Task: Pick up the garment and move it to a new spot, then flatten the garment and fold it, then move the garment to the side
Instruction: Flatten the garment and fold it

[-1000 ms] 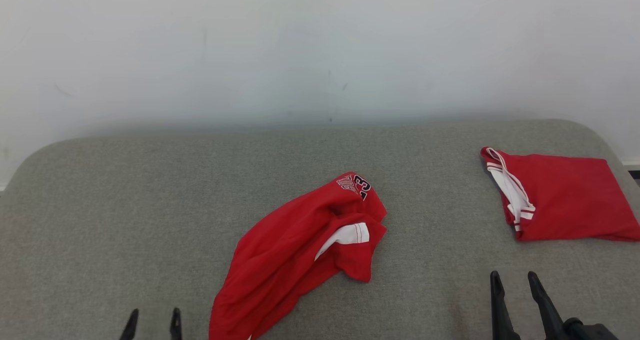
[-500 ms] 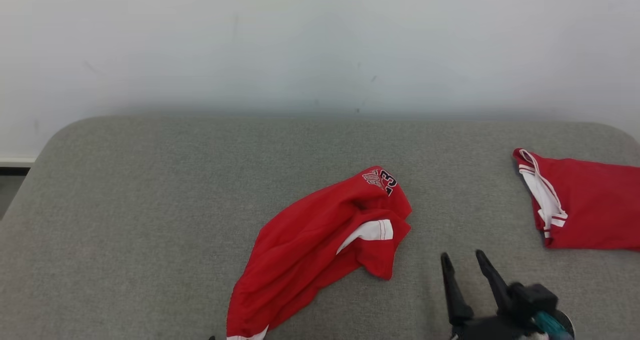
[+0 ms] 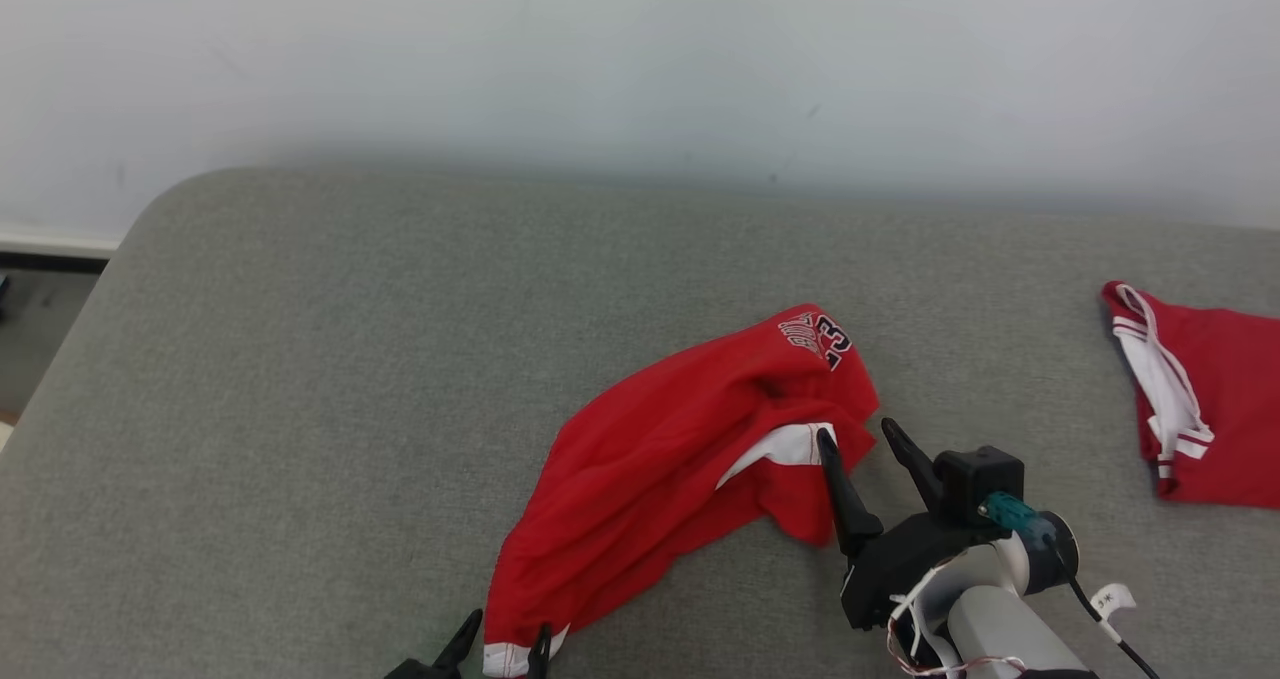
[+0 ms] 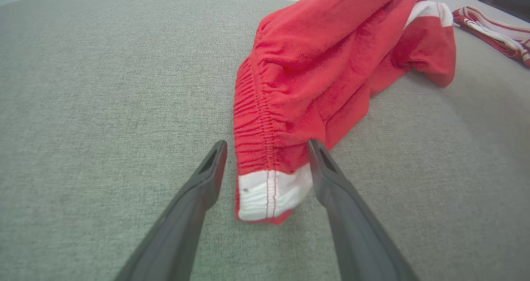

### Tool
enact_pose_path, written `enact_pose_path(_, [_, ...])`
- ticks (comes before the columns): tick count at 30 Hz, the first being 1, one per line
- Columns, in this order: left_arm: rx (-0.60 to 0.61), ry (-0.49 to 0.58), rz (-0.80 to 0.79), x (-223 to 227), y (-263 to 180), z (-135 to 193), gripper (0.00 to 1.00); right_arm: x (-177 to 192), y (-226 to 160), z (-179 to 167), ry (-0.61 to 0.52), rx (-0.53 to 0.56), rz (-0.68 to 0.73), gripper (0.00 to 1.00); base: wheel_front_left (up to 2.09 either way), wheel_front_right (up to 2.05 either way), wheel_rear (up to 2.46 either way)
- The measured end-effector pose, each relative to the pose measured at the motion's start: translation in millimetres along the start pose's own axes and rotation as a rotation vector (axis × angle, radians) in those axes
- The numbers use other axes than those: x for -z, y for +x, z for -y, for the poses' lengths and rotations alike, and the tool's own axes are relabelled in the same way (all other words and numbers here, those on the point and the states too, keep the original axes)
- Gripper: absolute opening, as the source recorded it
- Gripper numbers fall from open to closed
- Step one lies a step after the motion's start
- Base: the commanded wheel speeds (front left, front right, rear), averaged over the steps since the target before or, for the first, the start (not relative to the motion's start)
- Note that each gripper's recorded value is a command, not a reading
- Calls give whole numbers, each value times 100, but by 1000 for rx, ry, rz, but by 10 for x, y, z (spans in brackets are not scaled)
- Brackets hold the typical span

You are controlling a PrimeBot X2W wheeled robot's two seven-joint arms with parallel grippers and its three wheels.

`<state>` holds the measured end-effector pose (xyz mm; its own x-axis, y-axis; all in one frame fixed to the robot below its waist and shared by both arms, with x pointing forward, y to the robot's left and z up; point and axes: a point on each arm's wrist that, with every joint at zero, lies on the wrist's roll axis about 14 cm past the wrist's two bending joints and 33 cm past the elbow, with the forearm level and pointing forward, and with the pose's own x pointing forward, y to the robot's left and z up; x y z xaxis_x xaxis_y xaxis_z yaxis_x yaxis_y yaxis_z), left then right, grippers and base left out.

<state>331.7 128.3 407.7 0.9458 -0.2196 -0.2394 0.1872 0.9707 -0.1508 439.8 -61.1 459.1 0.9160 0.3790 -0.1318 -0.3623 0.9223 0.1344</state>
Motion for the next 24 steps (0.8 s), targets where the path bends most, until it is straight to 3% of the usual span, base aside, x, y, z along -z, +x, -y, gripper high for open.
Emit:
enact_pose_path(8, [-27, -36, -26, 72, 6, -73, 100, 182, 228, -133, 21, -44, -80, 97, 0, 0, 0])
enact_pose_path(9, [-34, -44, -32, 95, -5, -86, 100, 198, 239, -157, 23, -51, -85, 85, 0, 0, 0])
enact_pose_path(10, [-35, -52, -38, 116, -13, -85, 100, 226, 242, -177, 27, -56, -93, 63, 0, 0, 0])
enact_pose_path(11, [-33, -59, -44, 137, -18, -73, 100, 256, 240, -199, 32, -61, -102, 0, 0, 0, 0])
enact_pose_path(12, [-32, -66, -50, 157, -23, -64, 80, 274, 238, -218, 33, -66, -108, 0, 0, 0, 0])
enact_pose_path(13, [-31, -76, -49, 156, -22, -53, 22, 275, 237, -227, 34, -69, -109, 0, 0, 0, 0])
enact_pose_path(14, [-31, -85, -43, 138, -14, -47, 0, 270, 237, -236, 36, -71, -107, 0, 0, 0, 0])
enact_pose_path(24, [-53, -118, 71, -189, -27, -132, 0, -9, 129, -219, 53, -61, 0, 0, 0, 0, 0])
